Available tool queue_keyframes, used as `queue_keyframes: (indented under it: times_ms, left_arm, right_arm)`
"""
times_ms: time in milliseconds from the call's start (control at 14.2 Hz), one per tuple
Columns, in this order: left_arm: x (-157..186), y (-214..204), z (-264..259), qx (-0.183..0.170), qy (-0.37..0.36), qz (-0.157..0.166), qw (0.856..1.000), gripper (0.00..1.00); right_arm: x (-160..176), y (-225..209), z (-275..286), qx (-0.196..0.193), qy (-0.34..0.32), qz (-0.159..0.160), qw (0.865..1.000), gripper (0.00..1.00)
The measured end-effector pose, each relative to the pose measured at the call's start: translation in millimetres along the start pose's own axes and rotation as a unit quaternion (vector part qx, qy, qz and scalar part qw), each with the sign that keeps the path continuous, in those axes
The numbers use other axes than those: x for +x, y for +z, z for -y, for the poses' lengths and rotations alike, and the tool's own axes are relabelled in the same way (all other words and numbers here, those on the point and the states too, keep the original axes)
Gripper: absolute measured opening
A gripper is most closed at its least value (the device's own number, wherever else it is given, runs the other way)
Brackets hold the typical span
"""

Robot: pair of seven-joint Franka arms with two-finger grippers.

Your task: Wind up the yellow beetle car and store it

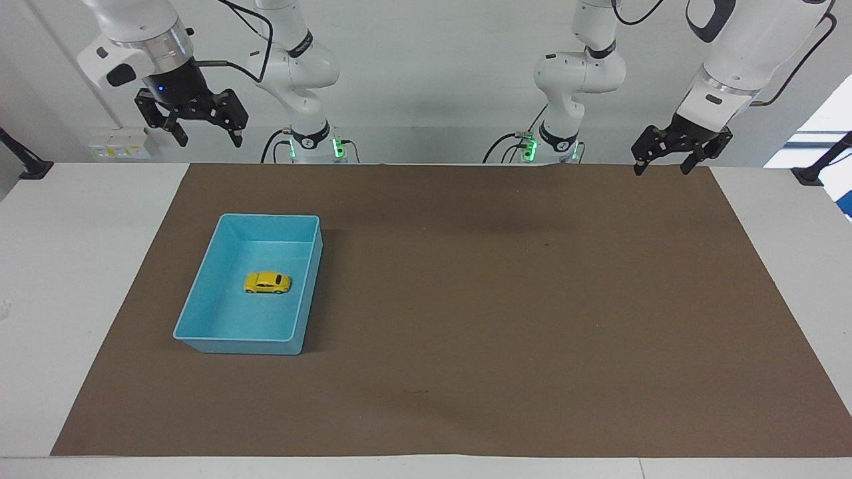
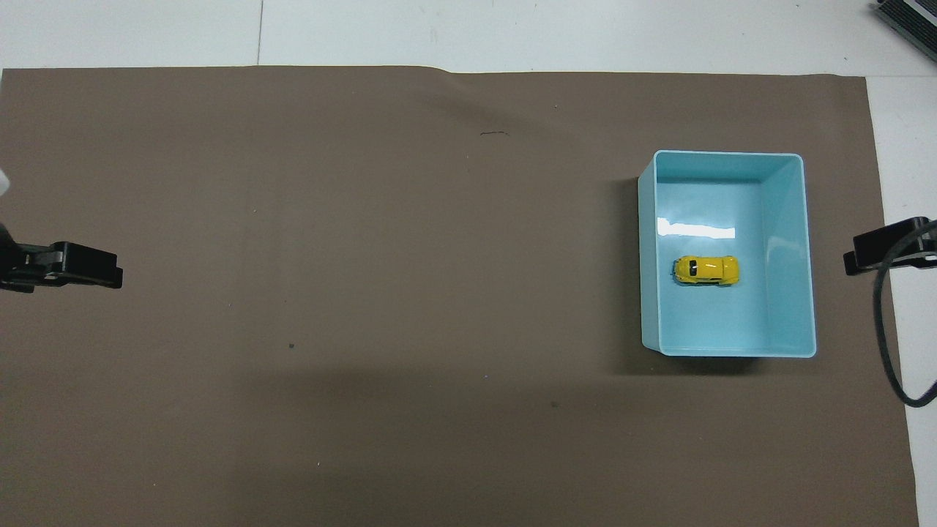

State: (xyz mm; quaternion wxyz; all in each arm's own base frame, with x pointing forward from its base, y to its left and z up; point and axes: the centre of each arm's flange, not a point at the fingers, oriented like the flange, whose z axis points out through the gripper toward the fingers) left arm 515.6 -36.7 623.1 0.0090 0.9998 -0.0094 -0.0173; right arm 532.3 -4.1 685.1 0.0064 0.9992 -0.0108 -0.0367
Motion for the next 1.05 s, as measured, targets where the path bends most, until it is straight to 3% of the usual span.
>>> queue_keyframes:
  times_ms: [1054]
  left_arm:
    - [0.0, 0.0, 0.0, 0.000, 0.000, 0.000, 1.000, 1.00]
  right_arm:
    - [4.9, -3.0, 4.6, 0.000, -0.018, -0.021, 1.000, 1.00]
